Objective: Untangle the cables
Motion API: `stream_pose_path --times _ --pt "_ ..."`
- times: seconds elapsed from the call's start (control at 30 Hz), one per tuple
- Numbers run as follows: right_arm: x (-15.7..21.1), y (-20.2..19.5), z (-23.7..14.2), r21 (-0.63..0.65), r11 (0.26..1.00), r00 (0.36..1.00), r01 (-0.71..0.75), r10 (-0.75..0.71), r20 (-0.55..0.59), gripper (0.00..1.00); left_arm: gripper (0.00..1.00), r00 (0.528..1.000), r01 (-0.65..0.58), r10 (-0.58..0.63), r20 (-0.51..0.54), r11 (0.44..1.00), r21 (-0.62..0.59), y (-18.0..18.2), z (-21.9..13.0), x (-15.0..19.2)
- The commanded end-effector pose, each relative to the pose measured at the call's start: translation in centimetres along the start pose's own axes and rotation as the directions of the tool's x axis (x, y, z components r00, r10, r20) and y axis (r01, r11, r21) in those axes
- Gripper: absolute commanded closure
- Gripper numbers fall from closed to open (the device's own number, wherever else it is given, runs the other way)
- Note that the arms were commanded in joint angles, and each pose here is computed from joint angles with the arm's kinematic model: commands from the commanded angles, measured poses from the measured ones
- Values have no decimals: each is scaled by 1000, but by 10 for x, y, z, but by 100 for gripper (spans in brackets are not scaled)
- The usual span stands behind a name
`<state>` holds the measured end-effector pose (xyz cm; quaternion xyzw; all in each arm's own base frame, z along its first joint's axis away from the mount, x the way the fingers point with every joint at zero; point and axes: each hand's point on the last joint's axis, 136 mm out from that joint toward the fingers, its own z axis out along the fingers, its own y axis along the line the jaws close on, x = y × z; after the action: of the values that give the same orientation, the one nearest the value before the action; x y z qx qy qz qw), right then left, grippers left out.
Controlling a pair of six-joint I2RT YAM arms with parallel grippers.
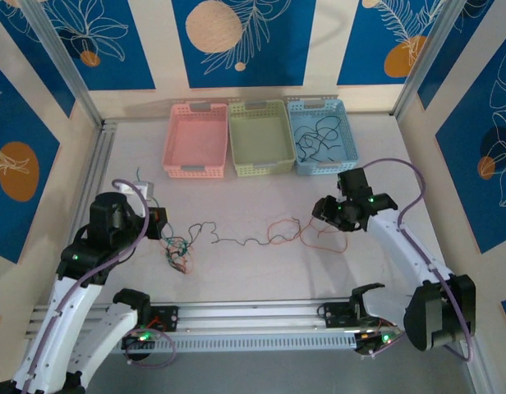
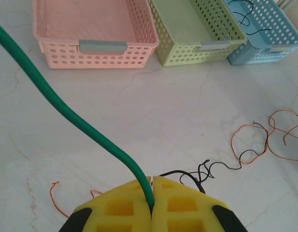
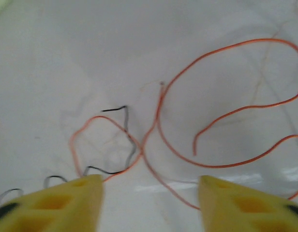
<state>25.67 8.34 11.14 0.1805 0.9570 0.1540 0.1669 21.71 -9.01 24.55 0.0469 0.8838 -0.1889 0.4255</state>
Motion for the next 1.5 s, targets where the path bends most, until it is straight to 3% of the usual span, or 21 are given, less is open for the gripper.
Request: stream_pose_path --times 0.0,0.4,0.63,0.73,1.0,1.03,1.13,1.27,1.47 --pt "-5 -15 13 135 990 998 37 -30 -48 18 100 999 -21 20 30 1000 18 -2 -2 -4" --pt "-7 -2 79 218 966 964 137 -80 -255 23 100 999 -22 21 37 999 26 -3 -4 -4" --pt "-5 5 97 240 955 947 171 -92 -308 36 100 999 -24 23 37 999 30 -4 -4 -4" --pt "-2 6 101 239 955 939 178 -92 -331 48 100 999 -23 22 35 999 30 -4 -4 -4" --pt "-5 6 103 222 961 939 167 -86 -334 94 100 999 -25 24 37 999 32 -4 -4 -4" --pt "-7 7 98 225 960 944 168 -91 -316 99 100 999 -23 22 37 999 31 -4 -4 -3" --pt "-23 25 67 166 973 969 159 -121 -216 100 100 999 -23 22 36 999 31 -4 -4 -4" --pt "-53 82 -15 0 973 973 231 -231 27 100 100 999 -22 21 35 999 29 -4 -3 -3" --pt "-93 166 -179 -276 874 852 400 -243 464 100 100 999 -22 21 36 999 24 -3 -4 -4"
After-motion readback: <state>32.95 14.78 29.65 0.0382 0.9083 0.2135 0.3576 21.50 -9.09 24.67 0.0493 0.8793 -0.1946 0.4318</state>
